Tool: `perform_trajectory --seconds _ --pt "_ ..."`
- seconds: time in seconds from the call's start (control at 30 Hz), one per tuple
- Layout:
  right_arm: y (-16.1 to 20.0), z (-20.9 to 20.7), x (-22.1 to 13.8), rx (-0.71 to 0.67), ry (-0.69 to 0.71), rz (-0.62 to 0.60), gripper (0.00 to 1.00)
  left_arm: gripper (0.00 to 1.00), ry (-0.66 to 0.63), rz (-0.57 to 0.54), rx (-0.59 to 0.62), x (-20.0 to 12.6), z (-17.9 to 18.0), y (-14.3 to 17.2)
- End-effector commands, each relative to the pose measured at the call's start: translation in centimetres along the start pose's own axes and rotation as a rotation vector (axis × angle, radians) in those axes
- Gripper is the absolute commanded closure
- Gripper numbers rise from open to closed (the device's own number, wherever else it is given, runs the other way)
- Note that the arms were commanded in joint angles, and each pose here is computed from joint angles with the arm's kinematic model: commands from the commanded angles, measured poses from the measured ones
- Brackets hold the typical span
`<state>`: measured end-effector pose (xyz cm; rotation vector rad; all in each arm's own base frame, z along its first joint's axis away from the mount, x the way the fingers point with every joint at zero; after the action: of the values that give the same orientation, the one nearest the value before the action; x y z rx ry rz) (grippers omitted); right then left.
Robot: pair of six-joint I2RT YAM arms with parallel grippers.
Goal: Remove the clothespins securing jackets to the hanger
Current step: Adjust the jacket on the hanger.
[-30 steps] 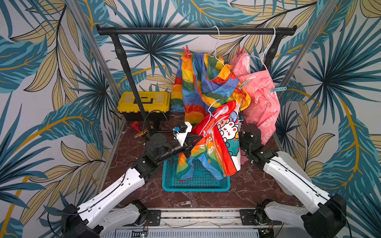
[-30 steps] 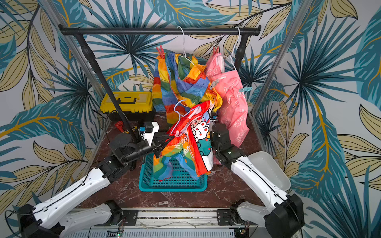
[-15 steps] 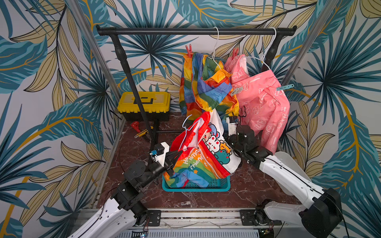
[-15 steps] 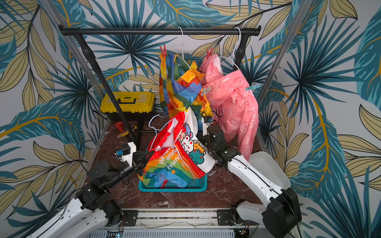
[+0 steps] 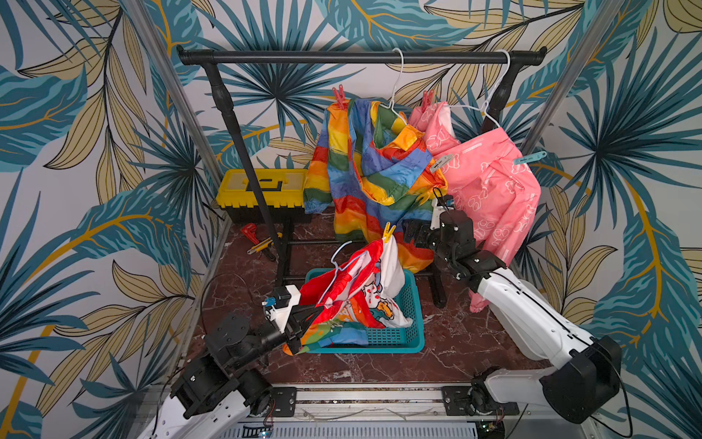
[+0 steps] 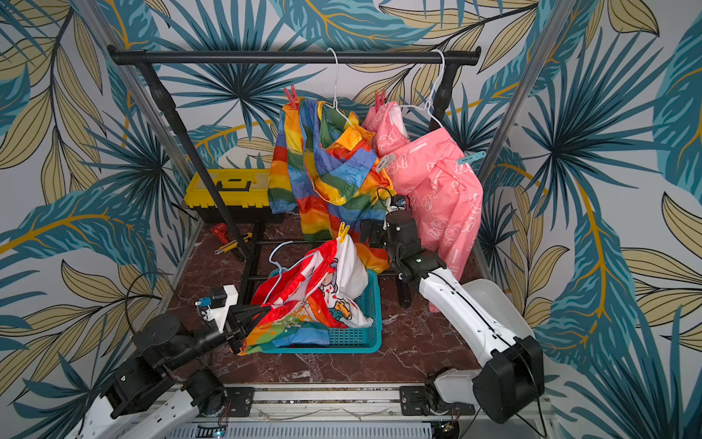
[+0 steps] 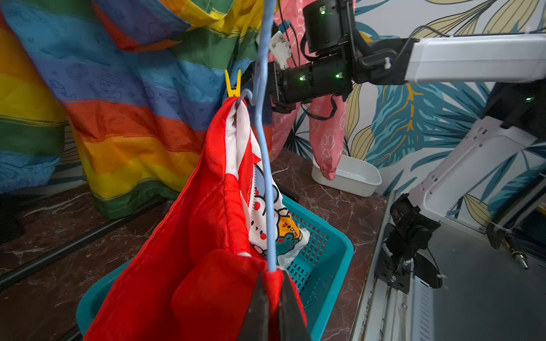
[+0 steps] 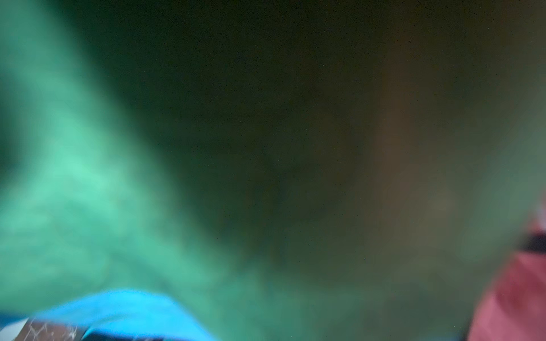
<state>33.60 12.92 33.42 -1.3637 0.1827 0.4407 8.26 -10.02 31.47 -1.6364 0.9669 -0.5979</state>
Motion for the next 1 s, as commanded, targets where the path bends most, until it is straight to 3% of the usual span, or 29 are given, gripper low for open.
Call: perform_trajectory --seconds 0.0,0.23,0.43,0.6,0.7,0.87,0.97 --pt "-1.5 0.2 1.1 0.042 -0.033 -0.008 0.01 1.00 0.089 -0.014 0.016 -1.5 -1.4 -0.7" --pt "-1.2 0.9 1.7 0.053 -0.114 0.021 0.02 1.00 -0.018 0.085 0.026 0.5 -0.1 -0.9" --pt "0.7 -0.3 -1.7 -0.007 -0.083 0.115 0.03 1.00 -0.036 0.158 0.073 3.3 0.5 -2.1" --pt "1.4 -1.8 -5.0 0.066 0.033 0.208 0.09 1.00 -0.006 0.242 0.071 5.7 1.1 -1.4" --pt "1.8 -1.9 -6.2 0.118 0.020 0.242 0.13 1.00 -0.019 0.274 0.076 6.6 1.4 -0.9" --pt "2.6 -1.7 -6.2 0.180 0.021 0.342 0.18 1.00 -0.062 0.290 0.188 7.4 0.8 -0.8" --pt "1.7 -0.9 -6.9 0.194 -0.059 0.338 0.21 1.00 -0.047 0.314 0.268 7.7 0.2 0.1"
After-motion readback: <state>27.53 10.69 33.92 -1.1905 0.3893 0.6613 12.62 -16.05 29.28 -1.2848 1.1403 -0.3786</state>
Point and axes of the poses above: each gripper's point midway between its finger pads, its own x axis out along the fingers, its own z axis along the line the jaws close on, y = z × x, the point moved 9 cm from there along -x, back along the fingers, and after that the axes turned 6 degrees about -x, right-handed, at the moved point
